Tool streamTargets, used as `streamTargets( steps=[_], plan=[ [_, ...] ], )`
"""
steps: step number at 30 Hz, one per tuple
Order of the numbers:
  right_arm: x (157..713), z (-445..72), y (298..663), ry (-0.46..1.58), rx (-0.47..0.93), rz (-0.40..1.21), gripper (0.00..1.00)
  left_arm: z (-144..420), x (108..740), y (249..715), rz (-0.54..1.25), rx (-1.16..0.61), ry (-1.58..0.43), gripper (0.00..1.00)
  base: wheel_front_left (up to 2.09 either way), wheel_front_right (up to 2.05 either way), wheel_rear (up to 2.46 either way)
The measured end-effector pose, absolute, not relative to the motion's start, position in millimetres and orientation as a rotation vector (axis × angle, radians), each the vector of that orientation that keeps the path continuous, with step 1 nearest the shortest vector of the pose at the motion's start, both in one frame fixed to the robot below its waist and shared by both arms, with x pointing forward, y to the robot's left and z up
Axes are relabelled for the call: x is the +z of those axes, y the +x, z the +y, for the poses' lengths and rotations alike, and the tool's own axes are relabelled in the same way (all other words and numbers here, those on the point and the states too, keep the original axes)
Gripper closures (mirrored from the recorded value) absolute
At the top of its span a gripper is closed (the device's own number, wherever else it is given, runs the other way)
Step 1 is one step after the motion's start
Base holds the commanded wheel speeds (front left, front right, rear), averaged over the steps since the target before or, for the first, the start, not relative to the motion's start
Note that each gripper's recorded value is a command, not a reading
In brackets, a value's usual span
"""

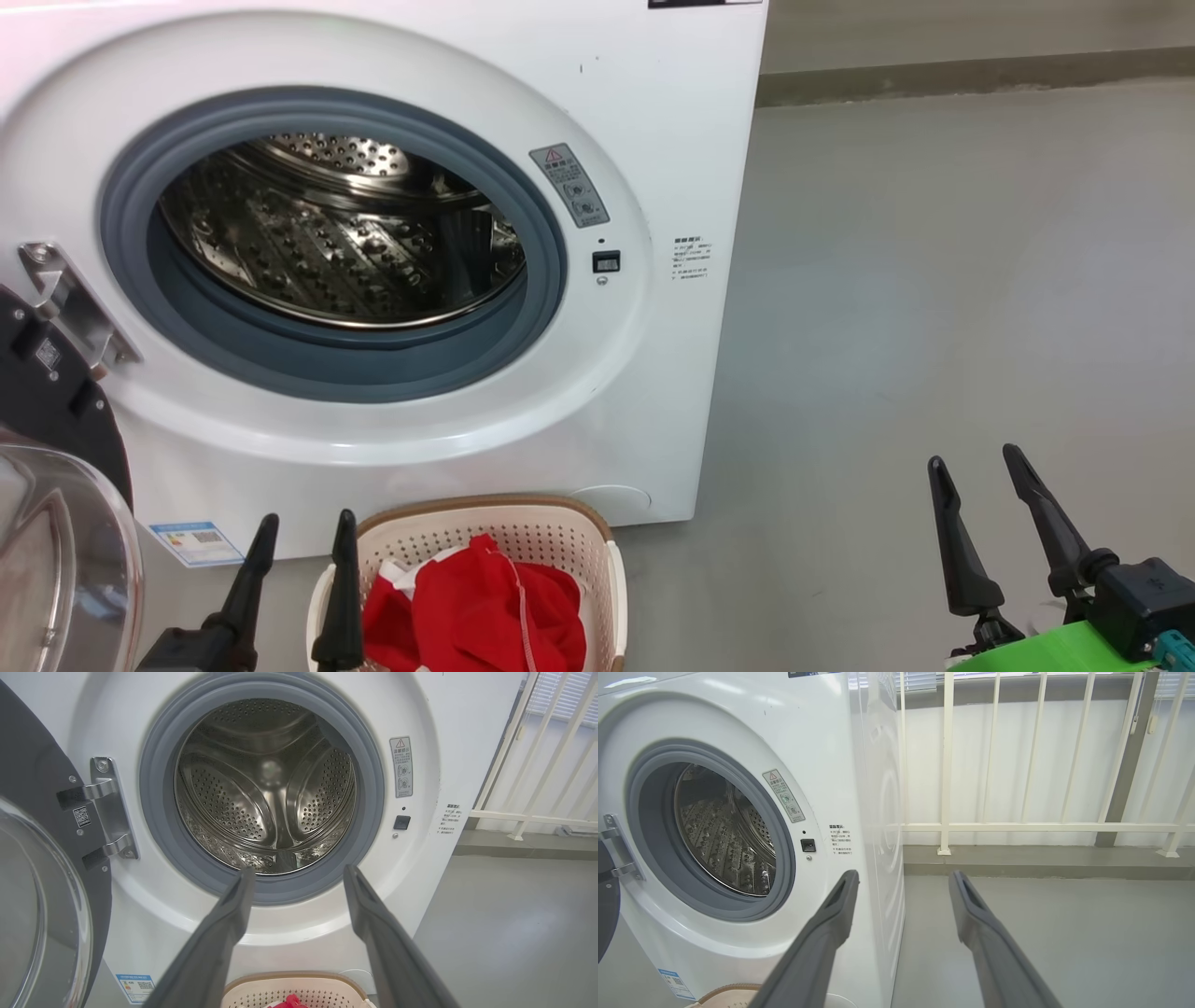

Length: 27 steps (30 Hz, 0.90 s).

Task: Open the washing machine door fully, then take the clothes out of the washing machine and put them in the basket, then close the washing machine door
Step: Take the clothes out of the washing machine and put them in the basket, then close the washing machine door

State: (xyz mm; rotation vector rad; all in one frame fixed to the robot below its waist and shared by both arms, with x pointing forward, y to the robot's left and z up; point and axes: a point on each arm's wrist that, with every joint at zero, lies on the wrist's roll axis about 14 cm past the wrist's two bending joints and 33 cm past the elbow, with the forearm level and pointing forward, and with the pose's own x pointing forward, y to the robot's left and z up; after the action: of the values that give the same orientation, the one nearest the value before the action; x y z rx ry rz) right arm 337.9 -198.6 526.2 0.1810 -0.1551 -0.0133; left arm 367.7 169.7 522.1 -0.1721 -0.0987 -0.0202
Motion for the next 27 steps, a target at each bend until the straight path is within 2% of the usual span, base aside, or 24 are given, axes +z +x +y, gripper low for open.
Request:
streamTargets(
  steps=[19, 27],
  plan=[
    [531.5, -203.0, 336.7, 0.178, -0.025, -0.173, 0.0, 172.8, 526.5, 362.6, -0.104, -0.004, -0.163, 0.0, -0.01, 0.0, 0.01],
    [530.0, -203.5, 337.0, 0.178, -0.027, -0.168, 0.0, 174.5, 525.0, 362.2, -0.095, 0.007, -0.155, 0.0, -0.97, 0.52, 0.46]
  ],
)
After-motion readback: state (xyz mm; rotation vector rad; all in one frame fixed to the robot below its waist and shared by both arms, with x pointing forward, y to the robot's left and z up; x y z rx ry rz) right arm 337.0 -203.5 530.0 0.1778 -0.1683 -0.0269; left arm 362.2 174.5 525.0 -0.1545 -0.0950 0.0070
